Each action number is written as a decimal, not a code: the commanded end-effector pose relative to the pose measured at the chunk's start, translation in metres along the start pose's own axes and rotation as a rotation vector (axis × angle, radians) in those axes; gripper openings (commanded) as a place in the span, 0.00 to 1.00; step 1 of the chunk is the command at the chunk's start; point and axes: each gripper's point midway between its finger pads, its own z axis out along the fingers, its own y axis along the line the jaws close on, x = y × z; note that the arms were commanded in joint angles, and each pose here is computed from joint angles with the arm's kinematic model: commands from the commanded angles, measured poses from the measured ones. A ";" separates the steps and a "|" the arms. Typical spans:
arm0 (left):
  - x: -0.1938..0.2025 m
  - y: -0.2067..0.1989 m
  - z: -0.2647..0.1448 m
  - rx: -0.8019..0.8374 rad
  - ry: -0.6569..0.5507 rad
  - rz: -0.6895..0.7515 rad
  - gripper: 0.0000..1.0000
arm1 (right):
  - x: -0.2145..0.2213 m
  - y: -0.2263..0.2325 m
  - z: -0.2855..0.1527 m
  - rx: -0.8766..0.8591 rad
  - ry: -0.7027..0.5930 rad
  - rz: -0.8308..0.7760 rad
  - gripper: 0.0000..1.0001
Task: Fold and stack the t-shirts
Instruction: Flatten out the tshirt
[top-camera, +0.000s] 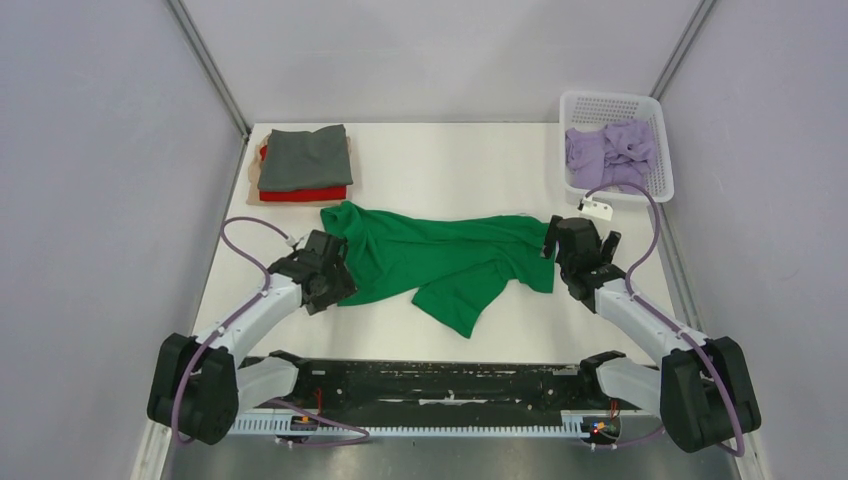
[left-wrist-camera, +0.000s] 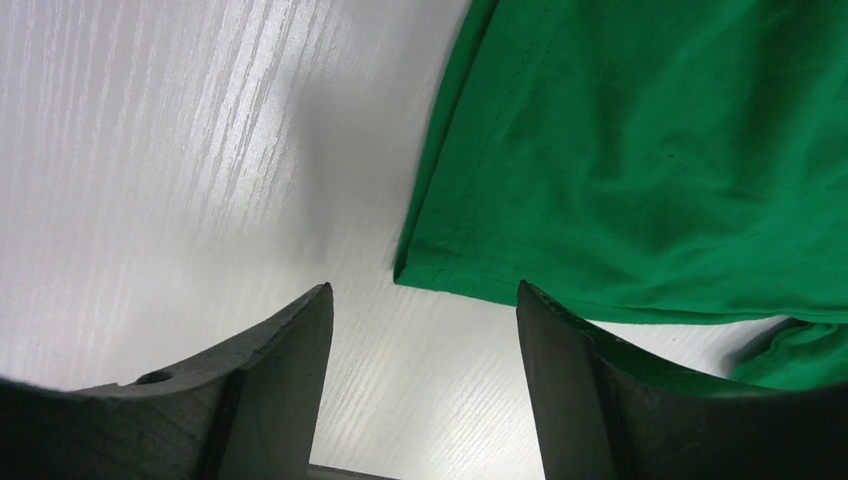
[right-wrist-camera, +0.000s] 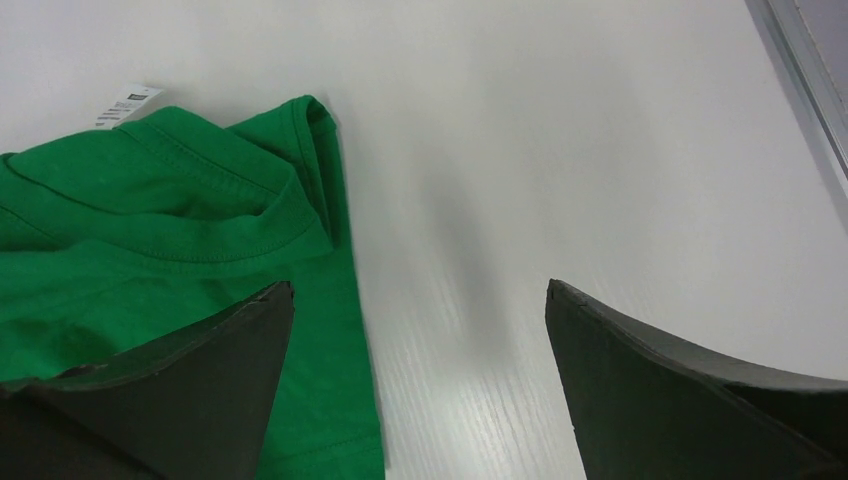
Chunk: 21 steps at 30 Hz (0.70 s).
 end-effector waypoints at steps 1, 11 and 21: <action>-0.012 -0.015 0.002 0.030 -0.024 -0.042 0.72 | -0.013 0.001 0.000 0.010 -0.026 0.012 0.98; -0.006 -0.023 0.017 0.027 0.039 -0.009 0.57 | -0.011 -0.003 0.001 0.034 -0.022 -0.008 0.98; 0.003 -0.026 0.023 0.027 0.080 0.000 0.39 | -0.016 -0.018 -0.002 0.106 -0.036 -0.036 0.98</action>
